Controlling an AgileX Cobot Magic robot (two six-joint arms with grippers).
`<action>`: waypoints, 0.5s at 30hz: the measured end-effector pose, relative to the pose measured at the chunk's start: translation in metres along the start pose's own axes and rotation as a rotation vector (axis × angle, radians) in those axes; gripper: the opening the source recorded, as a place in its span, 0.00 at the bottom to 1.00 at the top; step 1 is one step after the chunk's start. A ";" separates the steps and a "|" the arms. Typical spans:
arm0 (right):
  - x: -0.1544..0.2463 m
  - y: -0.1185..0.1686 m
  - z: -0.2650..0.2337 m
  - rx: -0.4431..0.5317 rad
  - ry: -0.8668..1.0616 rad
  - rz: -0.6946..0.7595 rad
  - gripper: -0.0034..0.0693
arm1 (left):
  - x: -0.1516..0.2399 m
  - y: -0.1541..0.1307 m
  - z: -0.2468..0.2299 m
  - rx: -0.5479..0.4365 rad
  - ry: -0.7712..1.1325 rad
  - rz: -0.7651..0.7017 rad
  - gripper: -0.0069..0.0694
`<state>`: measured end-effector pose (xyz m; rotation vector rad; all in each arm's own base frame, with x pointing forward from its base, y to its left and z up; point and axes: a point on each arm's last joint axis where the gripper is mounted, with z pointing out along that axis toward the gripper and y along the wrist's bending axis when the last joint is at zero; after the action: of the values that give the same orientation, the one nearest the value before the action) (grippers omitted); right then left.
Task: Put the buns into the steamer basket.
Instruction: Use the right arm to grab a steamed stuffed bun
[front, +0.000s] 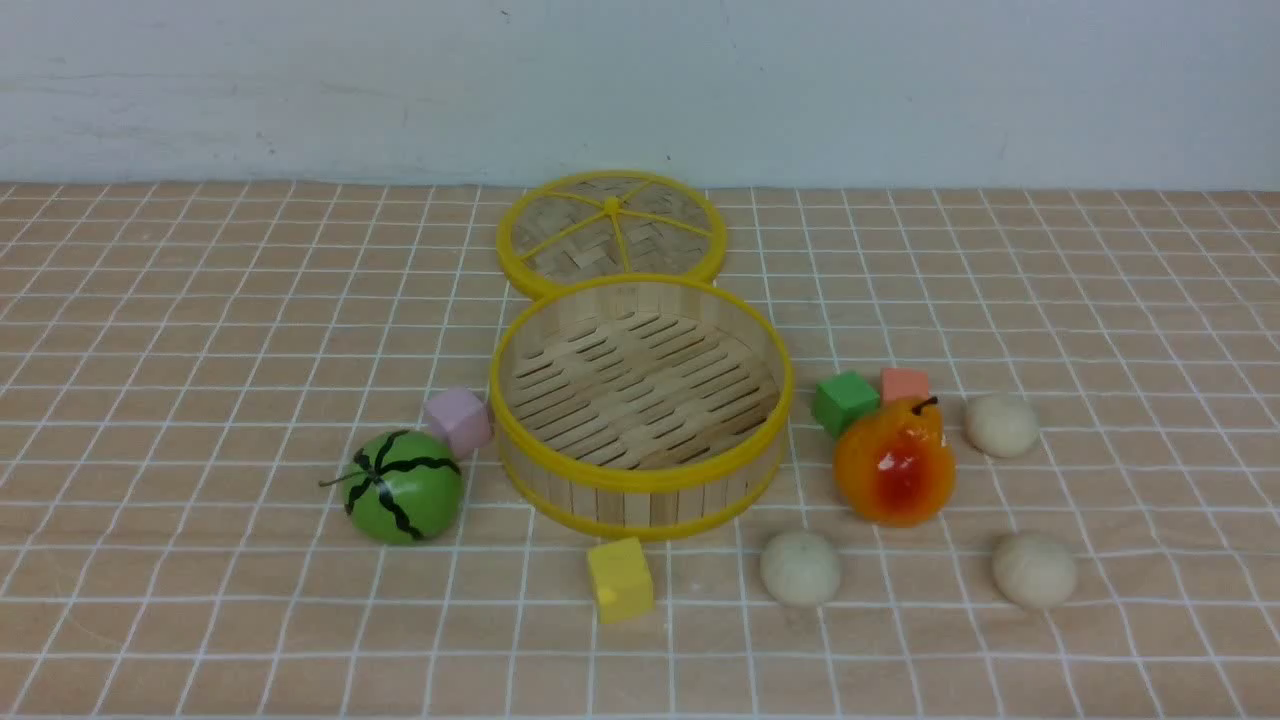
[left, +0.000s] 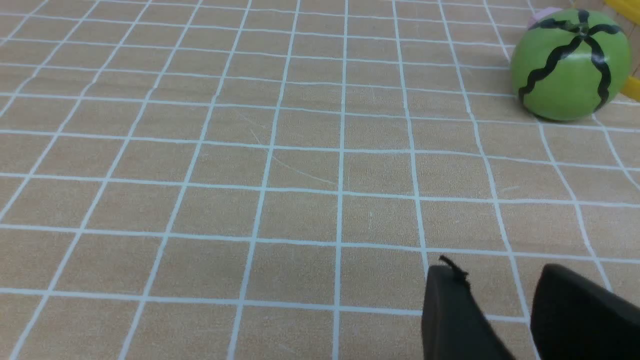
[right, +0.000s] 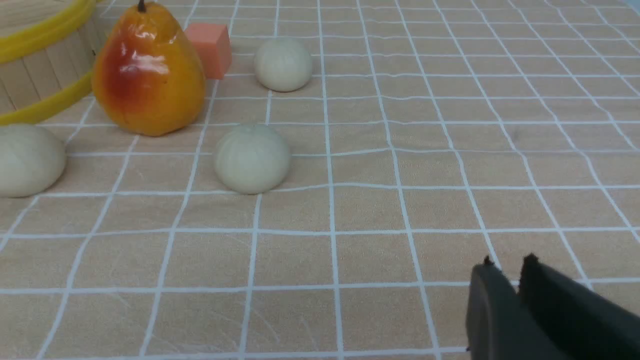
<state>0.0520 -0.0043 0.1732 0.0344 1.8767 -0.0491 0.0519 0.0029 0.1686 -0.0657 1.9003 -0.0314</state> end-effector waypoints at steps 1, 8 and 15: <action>0.000 0.000 0.000 0.000 0.000 0.000 0.17 | 0.000 0.000 0.000 0.000 0.000 0.000 0.40; 0.000 0.000 0.000 0.000 0.001 0.000 0.18 | 0.000 0.000 0.000 0.000 0.000 0.000 0.40; 0.000 0.000 0.000 0.000 0.001 0.000 0.19 | 0.000 0.000 0.000 0.000 0.000 0.000 0.40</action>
<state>0.0520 -0.0043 0.1729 0.0344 1.8776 -0.0491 0.0519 0.0029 0.1686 -0.0657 1.9003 -0.0314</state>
